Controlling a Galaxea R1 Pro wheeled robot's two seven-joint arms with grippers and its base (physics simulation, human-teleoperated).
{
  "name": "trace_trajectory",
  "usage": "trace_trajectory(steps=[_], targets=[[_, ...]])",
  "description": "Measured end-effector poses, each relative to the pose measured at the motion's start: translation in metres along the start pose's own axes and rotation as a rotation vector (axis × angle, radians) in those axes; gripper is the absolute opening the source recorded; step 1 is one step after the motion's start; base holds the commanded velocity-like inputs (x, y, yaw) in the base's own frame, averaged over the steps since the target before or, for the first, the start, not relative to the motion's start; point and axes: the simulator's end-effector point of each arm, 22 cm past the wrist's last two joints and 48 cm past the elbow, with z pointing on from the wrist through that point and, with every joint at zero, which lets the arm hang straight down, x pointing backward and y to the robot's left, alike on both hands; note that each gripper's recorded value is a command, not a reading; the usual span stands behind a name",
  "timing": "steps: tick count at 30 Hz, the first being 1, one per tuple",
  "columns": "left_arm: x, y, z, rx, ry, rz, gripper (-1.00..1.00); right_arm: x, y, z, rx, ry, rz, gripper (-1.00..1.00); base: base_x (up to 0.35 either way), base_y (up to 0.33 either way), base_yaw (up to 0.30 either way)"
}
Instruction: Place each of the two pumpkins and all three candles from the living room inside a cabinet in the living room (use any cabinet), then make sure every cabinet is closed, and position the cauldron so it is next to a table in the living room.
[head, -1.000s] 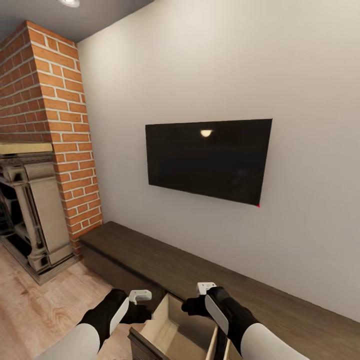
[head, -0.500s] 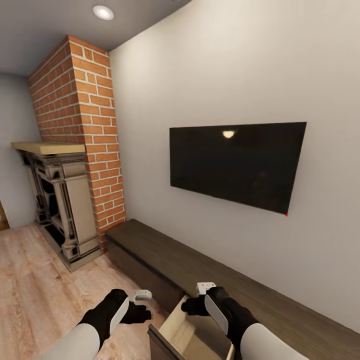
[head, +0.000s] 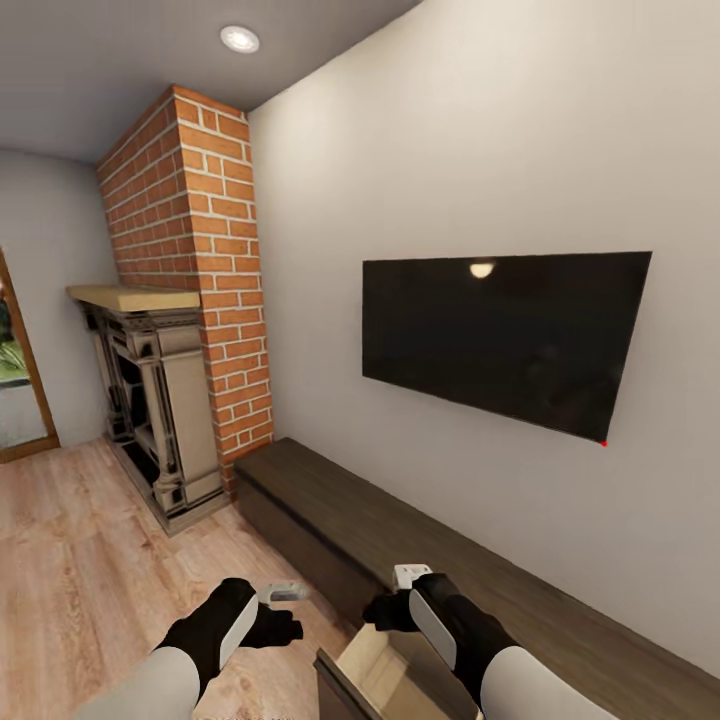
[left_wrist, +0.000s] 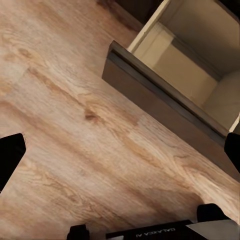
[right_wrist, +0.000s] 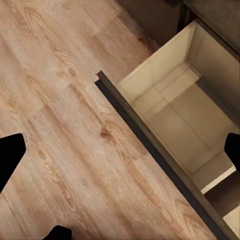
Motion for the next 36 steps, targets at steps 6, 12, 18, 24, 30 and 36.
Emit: trace_trajectory(steps=[6, 12, 18, 24, 30, 36], targets=[[-0.003, -0.001, -0.008, 0.002, 0.0, -0.001, 1.0, -0.004, 0.002, -0.007, -0.001, 0.0, 0.0, 1.0, 0.0, 0.0, 0.272], [-0.005, -0.003, -0.015, 0.003, 0.0, -0.002, 1.0, -0.007, 0.005, -0.014, -0.001, 0.0, 0.0, 1.0, 0.0, 0.0, 0.284], [-0.006, -0.003, -0.018, 0.003, 0.0, -0.001, 1.0, -0.009, 0.006, -0.017, -0.002, 0.0, -0.001, 1.0, 0.0, 0.0, 0.285], [-0.006, -0.004, -0.019, 0.003, 0.0, -0.002, 1.0, -0.009, 0.007, -0.017, -0.002, 0.0, -0.003, 1.0, 0.042, 0.055, 0.286], [-0.007, -0.003, -0.019, 0.003, -0.001, -0.002, 1.0, -0.009, 0.007, -0.017, -0.003, -0.003, -0.003, 1.0, 0.171, 0.221, 0.286], [-0.007, -0.003, -0.019, 0.002, -0.001, -0.002, 1.0, -0.011, 0.007, -0.017, -0.003, -0.013, -0.003, 1.0, 0.156, 0.282, 0.285]])
